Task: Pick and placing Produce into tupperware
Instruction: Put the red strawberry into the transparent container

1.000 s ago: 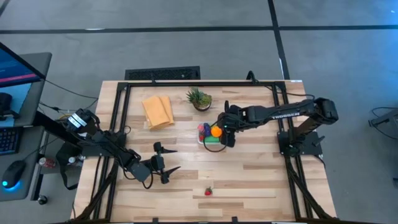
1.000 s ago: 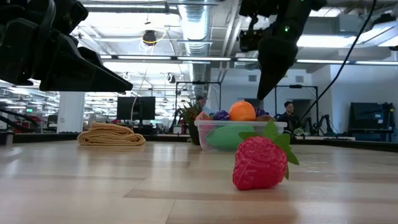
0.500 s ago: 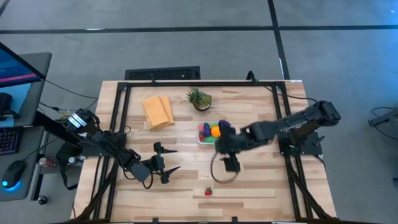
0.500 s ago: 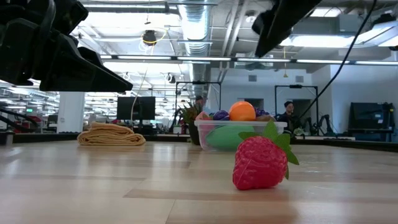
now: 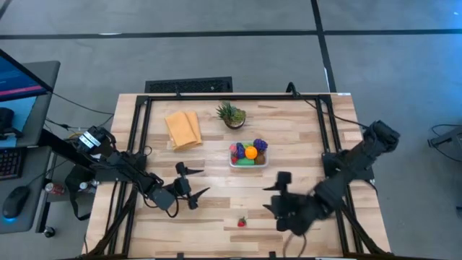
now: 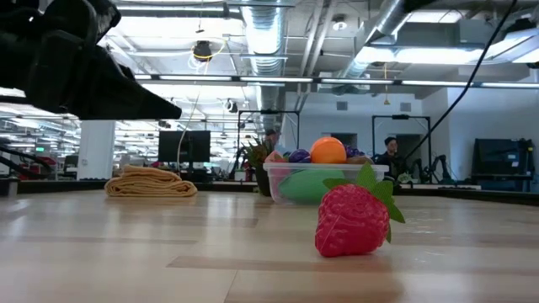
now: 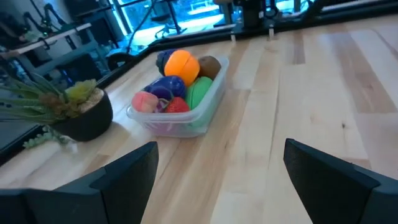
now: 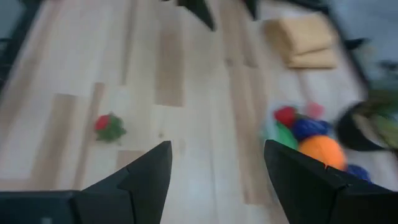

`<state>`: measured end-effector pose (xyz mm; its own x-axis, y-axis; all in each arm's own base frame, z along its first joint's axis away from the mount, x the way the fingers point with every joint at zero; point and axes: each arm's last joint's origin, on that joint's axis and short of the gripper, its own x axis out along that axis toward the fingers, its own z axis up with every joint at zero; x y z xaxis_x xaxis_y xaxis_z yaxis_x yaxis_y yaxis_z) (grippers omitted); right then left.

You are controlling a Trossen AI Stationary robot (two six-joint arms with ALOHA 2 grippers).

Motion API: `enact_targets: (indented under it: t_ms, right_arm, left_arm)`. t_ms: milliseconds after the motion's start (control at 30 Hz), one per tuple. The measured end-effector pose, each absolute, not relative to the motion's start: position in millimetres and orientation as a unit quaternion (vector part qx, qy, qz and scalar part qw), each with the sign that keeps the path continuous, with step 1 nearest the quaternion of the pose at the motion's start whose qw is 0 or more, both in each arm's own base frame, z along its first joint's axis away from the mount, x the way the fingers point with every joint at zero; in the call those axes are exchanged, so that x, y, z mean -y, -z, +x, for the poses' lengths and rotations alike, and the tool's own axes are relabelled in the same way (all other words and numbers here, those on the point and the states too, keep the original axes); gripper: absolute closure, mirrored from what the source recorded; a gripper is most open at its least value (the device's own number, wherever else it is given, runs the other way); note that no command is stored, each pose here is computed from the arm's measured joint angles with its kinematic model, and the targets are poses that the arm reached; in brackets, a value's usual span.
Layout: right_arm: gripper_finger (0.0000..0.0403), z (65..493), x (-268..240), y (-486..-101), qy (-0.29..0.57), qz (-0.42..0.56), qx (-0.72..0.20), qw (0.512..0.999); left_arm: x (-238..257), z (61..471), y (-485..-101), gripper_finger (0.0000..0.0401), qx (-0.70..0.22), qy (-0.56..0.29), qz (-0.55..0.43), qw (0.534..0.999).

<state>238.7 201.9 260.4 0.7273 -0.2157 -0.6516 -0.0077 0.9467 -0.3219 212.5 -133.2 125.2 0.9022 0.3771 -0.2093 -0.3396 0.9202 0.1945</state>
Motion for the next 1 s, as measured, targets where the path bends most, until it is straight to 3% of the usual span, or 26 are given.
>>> enact_targets:
  t_ms: [467,700,1000]
  right_arm:
    - [0.0152,162.3,-217.8,-196.1,0.179,-0.085,-0.235,0.952]
    - [0.0152,146.4,-200.5,-165.7,0.215,-0.001,-0.231,0.949]
    - [0.0152,154.1,-178.2,-149.6,0.256,0.030,-0.305,0.917]
  left_arm:
    - [131.7,225.6,-138.2,0.0065,-0.078,-0.238,-0.010,0.968]
    - [125.8,230.4,-135.1,0.0065,-0.080,-0.220,-0.099,0.967]
    - [119.1,235.5,-134.1,0.0065,-0.092,-0.206,-0.105,0.969]
